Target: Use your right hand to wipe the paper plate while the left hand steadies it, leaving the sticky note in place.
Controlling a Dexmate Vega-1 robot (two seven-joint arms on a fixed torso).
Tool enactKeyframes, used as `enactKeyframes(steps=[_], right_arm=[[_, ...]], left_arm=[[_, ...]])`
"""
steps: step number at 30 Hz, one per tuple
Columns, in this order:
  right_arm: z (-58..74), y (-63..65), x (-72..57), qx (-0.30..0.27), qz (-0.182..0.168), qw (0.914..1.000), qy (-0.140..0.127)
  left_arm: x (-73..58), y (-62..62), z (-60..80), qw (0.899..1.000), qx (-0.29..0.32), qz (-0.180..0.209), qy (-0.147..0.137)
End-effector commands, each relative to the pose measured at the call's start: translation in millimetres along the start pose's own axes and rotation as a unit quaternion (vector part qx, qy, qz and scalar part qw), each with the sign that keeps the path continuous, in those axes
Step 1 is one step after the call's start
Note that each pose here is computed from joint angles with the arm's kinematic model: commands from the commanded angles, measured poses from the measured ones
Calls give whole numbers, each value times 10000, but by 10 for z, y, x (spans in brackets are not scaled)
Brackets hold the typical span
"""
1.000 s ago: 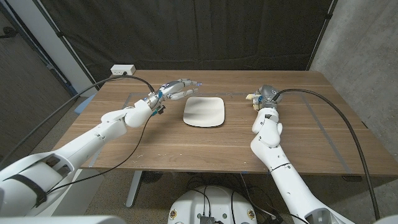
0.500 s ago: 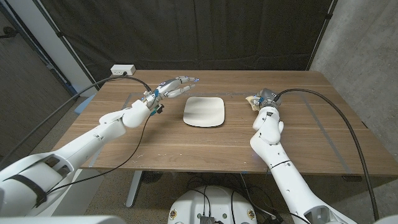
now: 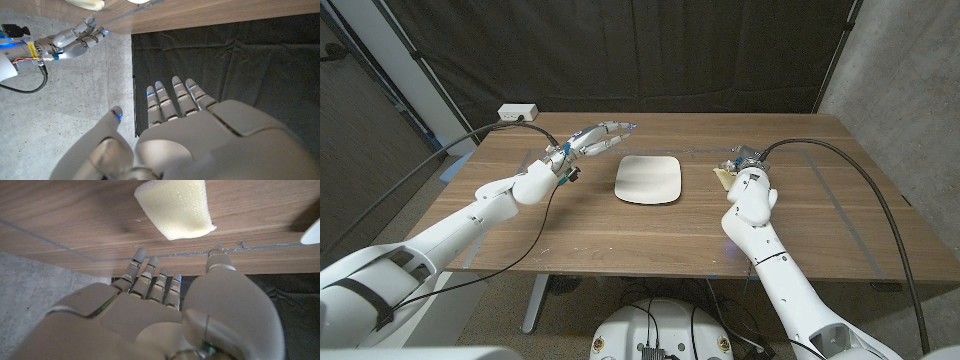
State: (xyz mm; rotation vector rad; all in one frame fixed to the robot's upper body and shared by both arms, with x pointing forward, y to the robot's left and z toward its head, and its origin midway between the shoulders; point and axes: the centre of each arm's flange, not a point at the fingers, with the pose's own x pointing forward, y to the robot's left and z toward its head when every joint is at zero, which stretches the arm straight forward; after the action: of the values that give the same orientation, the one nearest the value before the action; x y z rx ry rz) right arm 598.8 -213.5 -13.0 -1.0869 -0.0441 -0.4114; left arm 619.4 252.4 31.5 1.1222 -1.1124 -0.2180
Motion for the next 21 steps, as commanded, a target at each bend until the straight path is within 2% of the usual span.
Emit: enactKeyframes(steps=[1, 5, 10, 16, 21], right_arm=[[39, -39, -72, 262, -178, 9994, -168], [33, -80, -110, 685, -405, 9956, -505], [0, -136, -134, 1506, -629, 9829, -857], [5, -218, -120, 2131, -633, 9671, -1233], [13, -217, -87, 2500, -555, 9561, -1427]], left_arm=[[-61, 79, -99, 9999, -61, 80, -63], [-73, 120, -142, 9998, 32, 121, -135], [-106, 165, -221, 9997, -76, 192, -165], [-149, 217, -331, 9985, -345, 406, -115], [-182, 237, -389, 9942, -791, 721, -97]])
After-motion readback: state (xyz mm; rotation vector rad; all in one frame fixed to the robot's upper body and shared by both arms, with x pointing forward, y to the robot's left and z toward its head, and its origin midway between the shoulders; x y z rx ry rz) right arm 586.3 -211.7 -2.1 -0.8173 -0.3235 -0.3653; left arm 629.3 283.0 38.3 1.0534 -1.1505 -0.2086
